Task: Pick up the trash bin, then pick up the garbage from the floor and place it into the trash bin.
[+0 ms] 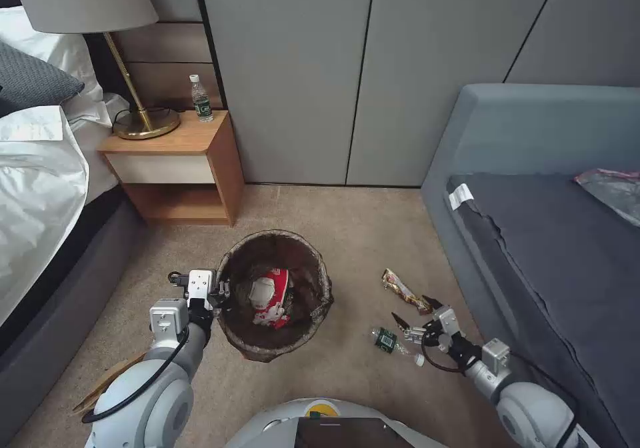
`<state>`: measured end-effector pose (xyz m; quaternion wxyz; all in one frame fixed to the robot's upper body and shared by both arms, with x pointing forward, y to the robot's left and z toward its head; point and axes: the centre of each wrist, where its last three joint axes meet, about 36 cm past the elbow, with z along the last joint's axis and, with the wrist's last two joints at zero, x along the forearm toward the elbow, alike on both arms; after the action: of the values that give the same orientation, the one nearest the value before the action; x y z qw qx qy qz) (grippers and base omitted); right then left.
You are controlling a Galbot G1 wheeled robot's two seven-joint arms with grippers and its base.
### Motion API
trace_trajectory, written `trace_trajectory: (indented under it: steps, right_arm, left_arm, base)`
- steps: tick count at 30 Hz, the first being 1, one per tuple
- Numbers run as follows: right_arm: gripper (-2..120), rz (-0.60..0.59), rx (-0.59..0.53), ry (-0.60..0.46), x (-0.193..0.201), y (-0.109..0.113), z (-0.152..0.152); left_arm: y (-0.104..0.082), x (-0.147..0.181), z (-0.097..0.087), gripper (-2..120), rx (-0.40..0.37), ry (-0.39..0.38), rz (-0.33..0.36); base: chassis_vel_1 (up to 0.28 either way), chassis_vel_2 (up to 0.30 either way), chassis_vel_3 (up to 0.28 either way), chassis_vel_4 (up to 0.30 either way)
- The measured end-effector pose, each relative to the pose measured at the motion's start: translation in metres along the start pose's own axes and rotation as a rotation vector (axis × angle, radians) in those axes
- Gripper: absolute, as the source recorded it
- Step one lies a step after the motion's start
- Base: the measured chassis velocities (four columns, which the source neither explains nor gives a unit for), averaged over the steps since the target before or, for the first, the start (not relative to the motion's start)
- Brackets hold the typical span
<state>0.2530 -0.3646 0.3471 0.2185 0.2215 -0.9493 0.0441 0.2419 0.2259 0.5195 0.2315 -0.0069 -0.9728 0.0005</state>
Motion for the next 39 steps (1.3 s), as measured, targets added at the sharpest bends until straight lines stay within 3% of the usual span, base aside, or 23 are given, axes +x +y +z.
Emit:
trace_trajectory:
  steps: [12, 22, 39]
  right_arm:
    - [100, -0.074, -0.057, 0.164, -0.031, -0.027, 0.013]
    - [100, -0.061, -0.074, 0.227, -0.059, -0.044, 0.031]
    - [100, -0.079, -0.013, 0.339, -0.084, -0.040, 0.064]
  left_arm:
    - [0.000, 0.000, 0.000, 2, 0.000, 0.001, -0.003]
    - [0.001, 0.001, 0.001, 2, 0.000, 0.004, -0.006]
    - [-0.001, 0.000, 0.000, 2, 0.005, -0.002, -0.007]
  base:
    - [0.000, 0.000, 0.000, 0.000]
    - [0.000, 0.000, 0.000, 0.000]
    - [0.000, 0.000, 0.000, 0.000]
